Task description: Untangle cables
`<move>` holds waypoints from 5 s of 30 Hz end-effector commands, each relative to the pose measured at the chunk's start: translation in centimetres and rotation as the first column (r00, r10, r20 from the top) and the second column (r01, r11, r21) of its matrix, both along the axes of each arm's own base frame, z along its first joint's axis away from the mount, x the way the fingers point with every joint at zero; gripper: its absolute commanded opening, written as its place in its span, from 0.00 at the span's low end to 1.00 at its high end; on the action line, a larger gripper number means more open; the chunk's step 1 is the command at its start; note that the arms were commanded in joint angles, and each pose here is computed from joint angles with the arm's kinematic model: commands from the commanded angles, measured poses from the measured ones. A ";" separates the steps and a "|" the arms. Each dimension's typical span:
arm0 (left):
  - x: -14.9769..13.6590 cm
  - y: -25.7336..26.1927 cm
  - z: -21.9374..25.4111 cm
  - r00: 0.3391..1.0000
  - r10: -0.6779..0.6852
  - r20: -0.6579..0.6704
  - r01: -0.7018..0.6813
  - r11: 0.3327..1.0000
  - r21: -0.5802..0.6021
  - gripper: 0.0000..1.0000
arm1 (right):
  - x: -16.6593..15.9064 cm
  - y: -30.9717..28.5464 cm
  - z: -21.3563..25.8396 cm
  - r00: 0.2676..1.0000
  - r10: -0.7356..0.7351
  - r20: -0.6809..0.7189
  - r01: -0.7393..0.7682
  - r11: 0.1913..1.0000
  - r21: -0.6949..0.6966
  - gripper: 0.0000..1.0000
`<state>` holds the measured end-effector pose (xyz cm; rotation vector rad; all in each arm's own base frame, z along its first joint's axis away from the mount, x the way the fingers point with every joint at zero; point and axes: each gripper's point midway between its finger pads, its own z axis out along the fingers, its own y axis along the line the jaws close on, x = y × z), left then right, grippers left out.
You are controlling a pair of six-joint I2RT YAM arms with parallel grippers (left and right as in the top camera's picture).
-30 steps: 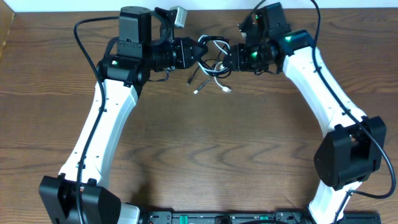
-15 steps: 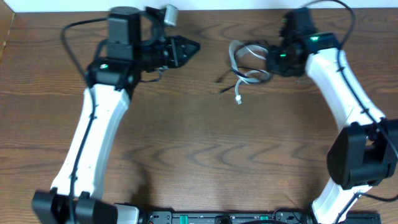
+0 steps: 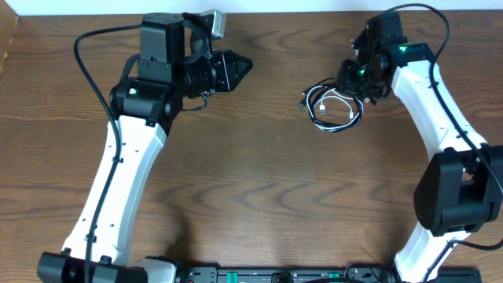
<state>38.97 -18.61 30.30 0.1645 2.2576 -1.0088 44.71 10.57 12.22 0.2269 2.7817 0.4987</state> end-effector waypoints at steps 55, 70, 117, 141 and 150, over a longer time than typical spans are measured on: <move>2.4 -1.2 -8.5 0.988 0.007 -0.157 0.015 0.990 0.142 0.25 | 0.2 9.4 11.6 0.942 0.158 0.296 -0.276 0.868 0.412 0.01; 0.4 -6.8 -7.4 0.984 -0.139 -0.114 0.149 0.985 0.088 0.82 | 0.0 9.4 11.8 0.971 0.097 0.218 -0.193 0.855 0.482 0.01; 2.9 -12.3 -9.1 0.954 -0.280 -0.108 0.261 0.952 -0.162 0.07 | 0.9 -2.9 6.6 0.989 -0.086 0.118 0.054 0.967 0.250 0.19; 2.2 -11.6 -2.6 0.912 -0.316 -0.260 0.170 0.871 -0.460 0.07 | 0.6 3.6 -2.2 0.994 0.006 0.113 -0.013 0.998 0.061 0.55; 2.2 -10.7 -1.5 0.919 -0.326 -0.224 0.191 0.862 -0.469 0.07 | 2.6 -0.6 -5.8 0.982 -0.164 0.095 0.169 0.984 -0.054 0.44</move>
